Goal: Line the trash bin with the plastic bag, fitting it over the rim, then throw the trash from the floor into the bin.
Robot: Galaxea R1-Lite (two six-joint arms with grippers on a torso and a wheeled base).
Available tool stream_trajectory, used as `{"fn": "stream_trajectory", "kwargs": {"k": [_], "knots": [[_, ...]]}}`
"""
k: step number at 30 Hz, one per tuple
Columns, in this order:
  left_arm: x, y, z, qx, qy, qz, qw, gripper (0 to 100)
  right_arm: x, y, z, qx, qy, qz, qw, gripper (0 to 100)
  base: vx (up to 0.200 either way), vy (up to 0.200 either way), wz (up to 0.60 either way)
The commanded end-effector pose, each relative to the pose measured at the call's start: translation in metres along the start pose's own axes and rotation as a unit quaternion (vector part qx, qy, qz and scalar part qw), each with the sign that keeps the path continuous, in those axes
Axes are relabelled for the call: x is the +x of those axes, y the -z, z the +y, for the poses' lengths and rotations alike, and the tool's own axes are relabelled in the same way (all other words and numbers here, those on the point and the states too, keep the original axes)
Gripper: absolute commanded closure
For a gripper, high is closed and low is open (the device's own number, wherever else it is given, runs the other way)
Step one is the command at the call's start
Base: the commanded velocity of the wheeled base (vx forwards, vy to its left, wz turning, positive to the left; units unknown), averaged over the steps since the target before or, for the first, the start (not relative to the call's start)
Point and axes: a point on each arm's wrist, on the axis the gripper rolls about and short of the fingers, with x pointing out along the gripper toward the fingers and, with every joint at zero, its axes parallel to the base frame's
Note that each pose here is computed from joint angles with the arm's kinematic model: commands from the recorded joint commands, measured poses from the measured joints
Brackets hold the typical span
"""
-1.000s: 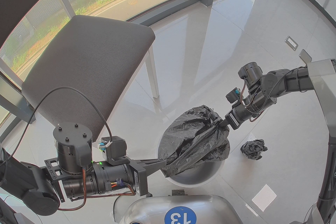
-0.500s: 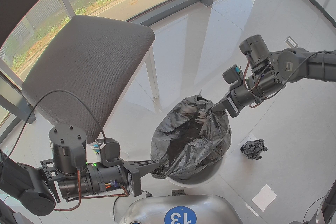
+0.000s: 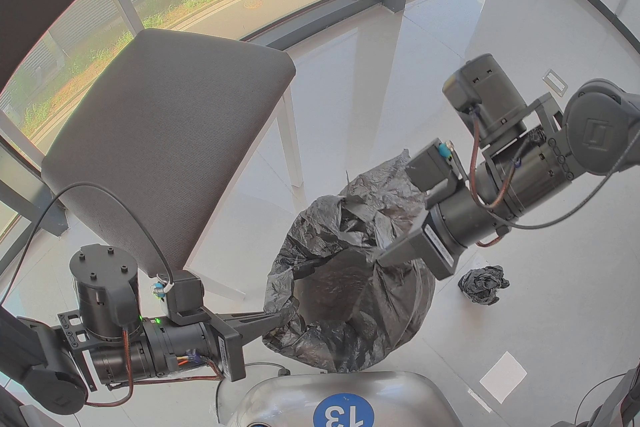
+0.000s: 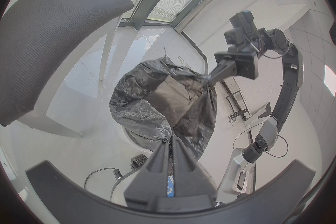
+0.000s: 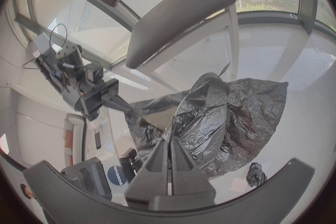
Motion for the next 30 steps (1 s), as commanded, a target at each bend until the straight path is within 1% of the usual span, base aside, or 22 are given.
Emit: {"fn": "stream_trajectory", "kwargs": {"k": [1,7,11,13,17,21,24,28,30], "knots": [[-0.003,-0.001,0.0,0.0,0.0,-0.005,1.0,100,-0.009,0.02,0.013,0.003,-0.011,0.027,0.9996,100,0.0,0.0,0.0],[-0.002,-0.004,-0.001,0.002,0.002,-0.01,0.9999,100,0.008,0.04,0.011,0.018,-0.023,0.068,0.9972,100,0.0,0.0,0.0],[-0.001,-0.009,-0.002,0.007,0.005,-0.019,0.9998,100,0.024,0.047,0.006,0.025,-0.038,0.078,0.9959,100,0.0,0.0,0.0],[-0.002,-0.014,-0.004,0.01,0.009,-0.03,0.9995,100,0.042,0.052,0.001,0.025,-0.046,0.077,0.9957,100,0.0,0.0,0.0],[-0.001,-0.018,-0.005,0.011,0.01,-0.037,0.9992,100,0.068,0.049,-0.008,0.021,-0.046,0.065,0.9966,100,0.0,0.0,0.0],[-0.001,-0.021,-0.003,0.01,0.006,-0.042,0.999,100,0.084,0.044,-0.012,0.02,-0.05,0.062,0.9967,100,0.0,0.0,0.0],[-0.003,-0.022,-0.003,0.01,0.005,-0.046,0.9989,100,0.093,0.039,-0.012,0.02,-0.064,0.058,0.9961,100,0.0,0.0,0.0],[-0.005,-0.024,-0.001,0.01,0.001,-0.052,0.9986,100,0.101,0.032,-0.014,0.027,-0.067,0.053,0.996,100,0.0,0.0,0.0],[-0.007,-0.026,0.0,0.008,-0.001,-0.057,0.9983,100,0.108,0.024,-0.012,0.027,-0.07,0.046,0.9961,100,0.0,0.0,0.0]]}}
